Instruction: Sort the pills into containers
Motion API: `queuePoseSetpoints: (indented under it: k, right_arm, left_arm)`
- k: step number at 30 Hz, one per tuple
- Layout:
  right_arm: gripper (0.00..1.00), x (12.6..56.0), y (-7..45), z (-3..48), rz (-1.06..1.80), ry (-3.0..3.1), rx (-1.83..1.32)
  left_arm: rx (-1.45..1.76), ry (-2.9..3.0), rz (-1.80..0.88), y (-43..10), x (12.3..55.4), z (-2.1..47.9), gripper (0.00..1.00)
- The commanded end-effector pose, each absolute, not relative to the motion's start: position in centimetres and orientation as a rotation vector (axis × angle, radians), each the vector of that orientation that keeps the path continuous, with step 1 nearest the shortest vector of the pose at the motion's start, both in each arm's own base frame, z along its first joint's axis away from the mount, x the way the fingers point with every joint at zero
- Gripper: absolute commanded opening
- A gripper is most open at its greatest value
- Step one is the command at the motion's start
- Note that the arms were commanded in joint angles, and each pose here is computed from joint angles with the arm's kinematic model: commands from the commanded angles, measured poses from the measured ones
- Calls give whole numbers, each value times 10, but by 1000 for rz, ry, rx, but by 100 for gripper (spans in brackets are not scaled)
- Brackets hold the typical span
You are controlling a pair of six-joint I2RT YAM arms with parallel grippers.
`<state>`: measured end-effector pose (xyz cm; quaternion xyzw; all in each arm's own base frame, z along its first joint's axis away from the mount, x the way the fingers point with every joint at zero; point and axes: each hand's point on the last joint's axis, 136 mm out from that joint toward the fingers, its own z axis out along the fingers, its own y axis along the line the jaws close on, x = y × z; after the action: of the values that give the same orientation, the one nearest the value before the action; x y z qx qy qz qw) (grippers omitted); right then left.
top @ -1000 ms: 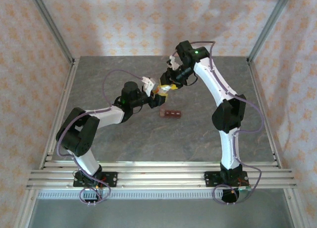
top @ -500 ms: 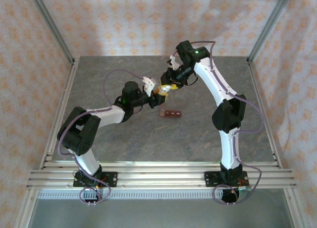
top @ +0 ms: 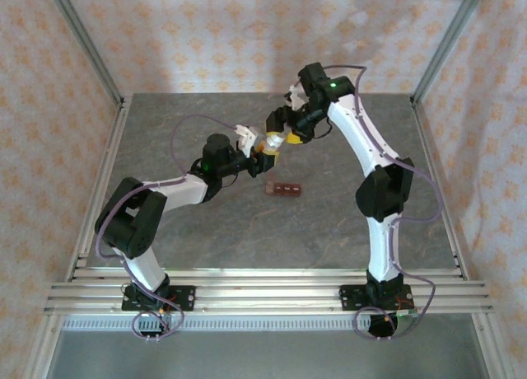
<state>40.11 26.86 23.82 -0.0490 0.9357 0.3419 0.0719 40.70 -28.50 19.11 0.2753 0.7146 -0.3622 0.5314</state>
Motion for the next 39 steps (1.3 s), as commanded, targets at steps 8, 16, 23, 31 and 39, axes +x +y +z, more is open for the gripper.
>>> queuePoseSetpoints:
  k: [8,16,23,31,39]
  right_arm:
    - [80,412,208,293,886,2525,220]
    - [81,420,189,289,870,2360,472]
    - [80,428,214,288,971,2299,489]
    - [78,436,247,277,1003,2349,457]
    - [70,432,257,260,1013,2389,449]
  left_arm:
    - [550,1721,-906,-282,420,217,0]
    - [663,1821,-869,-283,411,207,0]
    - [677,1828,-842,-281,411,209,0]
    - [683,1840,-850,-283,413,210,0]
    - [673,1825,-853,-284,414,214,0]
